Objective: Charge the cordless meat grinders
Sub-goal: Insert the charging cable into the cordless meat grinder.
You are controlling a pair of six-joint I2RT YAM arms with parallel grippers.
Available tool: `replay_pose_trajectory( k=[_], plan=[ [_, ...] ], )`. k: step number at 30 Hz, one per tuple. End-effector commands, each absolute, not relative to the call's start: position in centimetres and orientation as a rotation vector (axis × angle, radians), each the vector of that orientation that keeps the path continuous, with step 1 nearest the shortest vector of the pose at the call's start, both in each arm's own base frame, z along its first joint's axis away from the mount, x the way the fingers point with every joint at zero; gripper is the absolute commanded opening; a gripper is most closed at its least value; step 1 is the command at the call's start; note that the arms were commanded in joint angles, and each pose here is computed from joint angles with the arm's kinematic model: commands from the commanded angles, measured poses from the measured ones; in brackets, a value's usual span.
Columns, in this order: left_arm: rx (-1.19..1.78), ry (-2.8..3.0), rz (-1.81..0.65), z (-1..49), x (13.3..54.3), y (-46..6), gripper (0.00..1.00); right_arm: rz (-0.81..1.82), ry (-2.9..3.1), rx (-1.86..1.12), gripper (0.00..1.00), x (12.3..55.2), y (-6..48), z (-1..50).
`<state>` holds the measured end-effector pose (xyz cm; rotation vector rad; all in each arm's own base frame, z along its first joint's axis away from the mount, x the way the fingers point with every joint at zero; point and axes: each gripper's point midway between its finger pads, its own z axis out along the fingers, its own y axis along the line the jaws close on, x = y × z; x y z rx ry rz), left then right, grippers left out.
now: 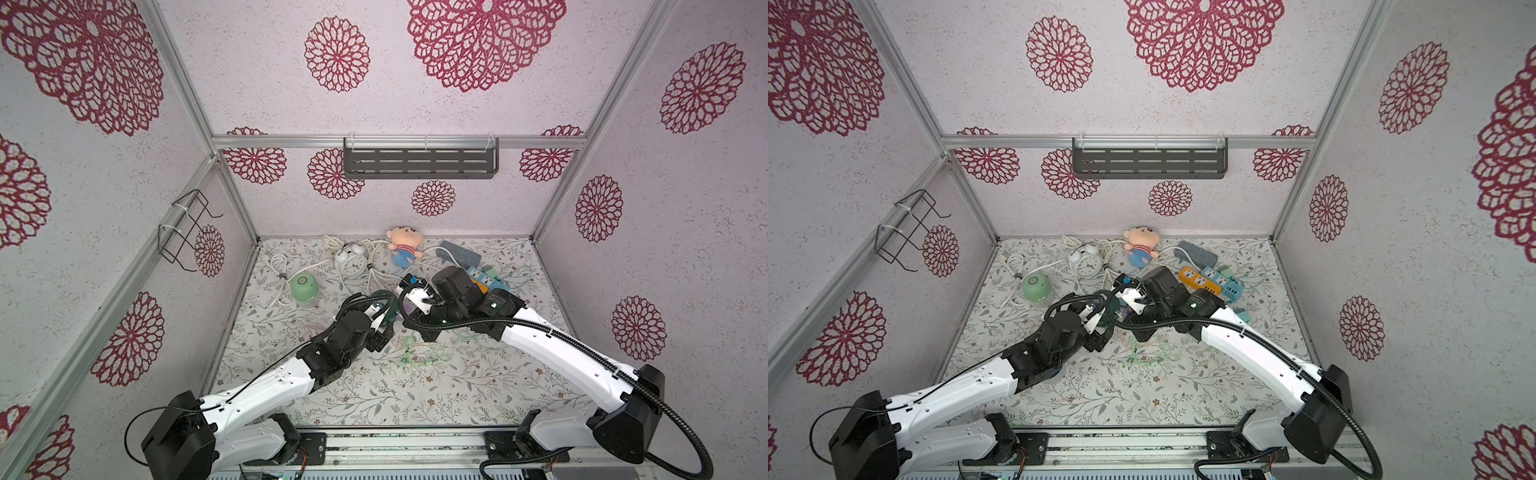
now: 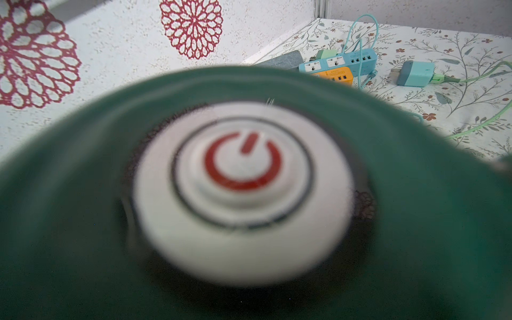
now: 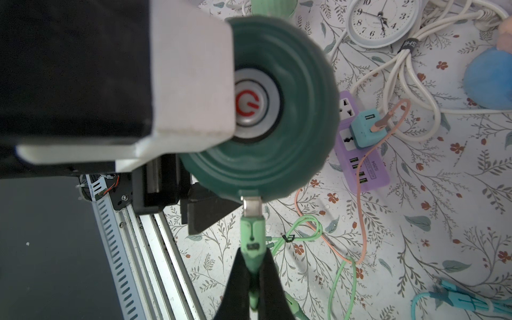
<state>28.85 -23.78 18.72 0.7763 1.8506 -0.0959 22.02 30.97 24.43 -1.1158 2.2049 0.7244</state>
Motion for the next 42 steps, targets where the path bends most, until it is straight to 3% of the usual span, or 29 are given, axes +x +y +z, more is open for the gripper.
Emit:
replay_pose_trajectory(
  k=[1, 14, 42],
  plan=[
    [0.870, 1.803, -0.132, 19.0, 27.7, -25.5, 0.67, 0.811, 1.991, -1.057, 0.00, 22.6, 31.9, 31.1],
    [0.912, 1.777, -0.128, 19.5, 27.2, -26.5, 0.65, 0.842, 1.997, -1.058, 0.00, 22.6, 32.1, 30.9],
    [1.171, 1.698, -0.204, 19.3, 20.0, -32.5, 0.57, 0.873, 1.962, -1.077, 0.00, 27.1, 34.5, 33.1]
  ],
)
